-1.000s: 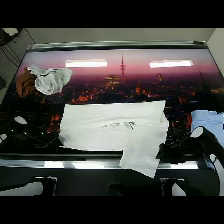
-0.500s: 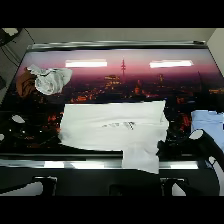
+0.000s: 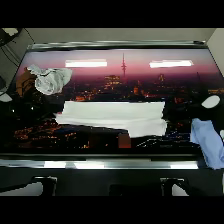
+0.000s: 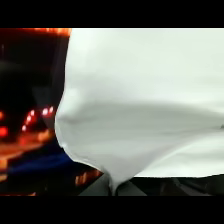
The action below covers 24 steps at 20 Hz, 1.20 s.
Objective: Fold the shirts.
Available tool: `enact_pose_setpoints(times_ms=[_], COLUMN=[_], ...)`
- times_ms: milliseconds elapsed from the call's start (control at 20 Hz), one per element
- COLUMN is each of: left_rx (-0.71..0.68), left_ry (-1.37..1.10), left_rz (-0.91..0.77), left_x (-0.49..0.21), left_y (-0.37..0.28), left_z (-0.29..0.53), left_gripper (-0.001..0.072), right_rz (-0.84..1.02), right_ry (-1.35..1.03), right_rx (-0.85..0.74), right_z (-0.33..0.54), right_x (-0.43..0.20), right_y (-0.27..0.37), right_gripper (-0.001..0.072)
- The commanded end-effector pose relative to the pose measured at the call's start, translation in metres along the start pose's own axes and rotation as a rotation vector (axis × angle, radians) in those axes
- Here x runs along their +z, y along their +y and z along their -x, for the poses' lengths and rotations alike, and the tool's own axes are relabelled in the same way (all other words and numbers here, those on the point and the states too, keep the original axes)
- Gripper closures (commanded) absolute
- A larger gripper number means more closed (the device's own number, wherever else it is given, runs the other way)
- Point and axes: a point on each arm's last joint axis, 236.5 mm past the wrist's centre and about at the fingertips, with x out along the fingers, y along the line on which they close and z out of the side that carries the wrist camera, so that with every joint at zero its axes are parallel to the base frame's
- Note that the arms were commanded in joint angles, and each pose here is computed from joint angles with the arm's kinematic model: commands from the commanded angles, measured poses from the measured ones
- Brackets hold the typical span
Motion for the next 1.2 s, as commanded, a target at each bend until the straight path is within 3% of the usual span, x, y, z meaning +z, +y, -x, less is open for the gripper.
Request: enact_pose_setpoints(times_ms=[0,200,500,550,600,650,700,750,800,900,950,1150], left_rx=[-0.028,-0.131,-0.112,-0.119,-0.14,-0.166,-0.172,-0.177,-0.181,-0.184,-0.181,-0.165], left_ry=[-0.064,-0.033,0.137,0.142,0.143,0.148,0.15,0.15,0.143,0.092,0.052,-0.08], left_rz=[0.045,0.079,0.179,0.198,0.202,0.202,0.193,0.179,0.165,0.135,0.121,0.055], left_x=[0.06,0.097,0.072,0.072,0.072,0.073,0.075,0.078,0.082,0.094,0.1,0.111], left_y=[-0.014,-0.027,0.001,0.0,-0.005,-0.012,-0.014,-0.016,-0.017,-0.019,-0.021,-0.038], left_z=[-0.003,-0.038,-0.089,-0.091,-0.09,-0.086,-0.08,-0.069,-0.056,-0.024,-0.008,0.043], left_gripper=[0.0678,0.0678,0.0678,0.0651,0.0442,0.0154,0.0089,0.009,0.0092,0.01,0.0101,0.0102], right_rz=[-0.055,-0.098,-0.127,-0.126,-0.111,-0.092,-0.09,-0.076,-0.051,-0.044,-0.083,-0.166], right_ry=[-0.077,-0.125,-0.076,-0.053,-0.05,-0.071,-0.082,-0.093,-0.1,-0.108,-0.099,0.043], right_rx=[-0.015,0.029,0.031,0.039,0.039,0.035,0.036,0.037,0.037,0.031,0.029,0.043], right_z=[-0.021,-0.046,-0.065,-0.068,-0.068,-0.067,-0.063,-0.054,-0.042,-0.016,-0.008,-0.016], right_x=[0.058,0.084,0.077,0.072,0.071,0.076,0.079,0.082,0.086,0.091,0.089,0.06], right_y=[0.001,0.0,-0.006,-0.005,-0.005,-0.006,-0.008,-0.011,-0.016,-0.039,-0.054,-0.092], right_gripper=[0.0669,0.0668,0.0666,0.0665,0.0664,0.0646,0.0479,0.0318,0.0294,0.0067,-0.0005,-0.0008])
